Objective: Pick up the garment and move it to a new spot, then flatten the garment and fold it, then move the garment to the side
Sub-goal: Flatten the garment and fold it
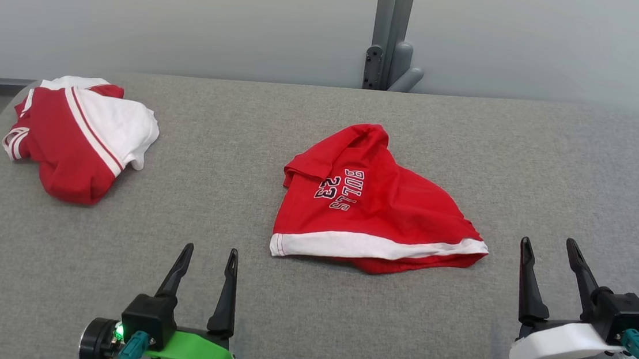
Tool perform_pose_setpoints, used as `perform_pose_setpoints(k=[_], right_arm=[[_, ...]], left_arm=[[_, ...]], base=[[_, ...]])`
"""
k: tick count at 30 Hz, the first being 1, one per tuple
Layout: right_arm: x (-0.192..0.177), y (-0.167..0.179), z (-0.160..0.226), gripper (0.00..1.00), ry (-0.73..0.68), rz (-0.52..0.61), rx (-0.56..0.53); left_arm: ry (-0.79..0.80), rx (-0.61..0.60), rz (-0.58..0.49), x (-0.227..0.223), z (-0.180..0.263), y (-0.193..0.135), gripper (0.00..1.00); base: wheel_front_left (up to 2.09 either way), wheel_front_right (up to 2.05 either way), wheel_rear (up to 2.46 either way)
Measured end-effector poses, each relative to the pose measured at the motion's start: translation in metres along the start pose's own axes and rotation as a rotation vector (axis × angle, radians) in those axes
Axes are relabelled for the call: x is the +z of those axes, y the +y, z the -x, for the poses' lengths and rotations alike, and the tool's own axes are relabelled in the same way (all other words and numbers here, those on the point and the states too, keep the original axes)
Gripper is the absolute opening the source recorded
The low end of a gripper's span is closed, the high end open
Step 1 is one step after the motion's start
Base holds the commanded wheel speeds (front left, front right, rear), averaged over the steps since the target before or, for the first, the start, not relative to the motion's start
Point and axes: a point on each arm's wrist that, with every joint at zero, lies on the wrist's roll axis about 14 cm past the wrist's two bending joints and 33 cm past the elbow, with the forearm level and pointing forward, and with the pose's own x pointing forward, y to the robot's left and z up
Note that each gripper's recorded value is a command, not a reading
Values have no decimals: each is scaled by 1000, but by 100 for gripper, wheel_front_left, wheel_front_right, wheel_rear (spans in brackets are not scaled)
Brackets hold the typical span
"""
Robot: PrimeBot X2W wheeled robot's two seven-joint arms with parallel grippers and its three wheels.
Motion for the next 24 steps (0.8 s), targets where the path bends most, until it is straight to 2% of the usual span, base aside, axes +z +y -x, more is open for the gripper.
perform_pose_setpoints(k=[8,16,24], right_arm=[[1,-8,14,100,-3,-31,-33],[-3,-6,20,100,10,-48,-33],[-11,-22,30,100,39,-45,-85]], left_arm=[[22,-30,1,-7,1,-8,100],[161,-125,7,-48,-4,-28,100],[275,-124,135,-76,-28,-34,100]], base=[[0,0,0],[0,0,0],[0,0,0]])
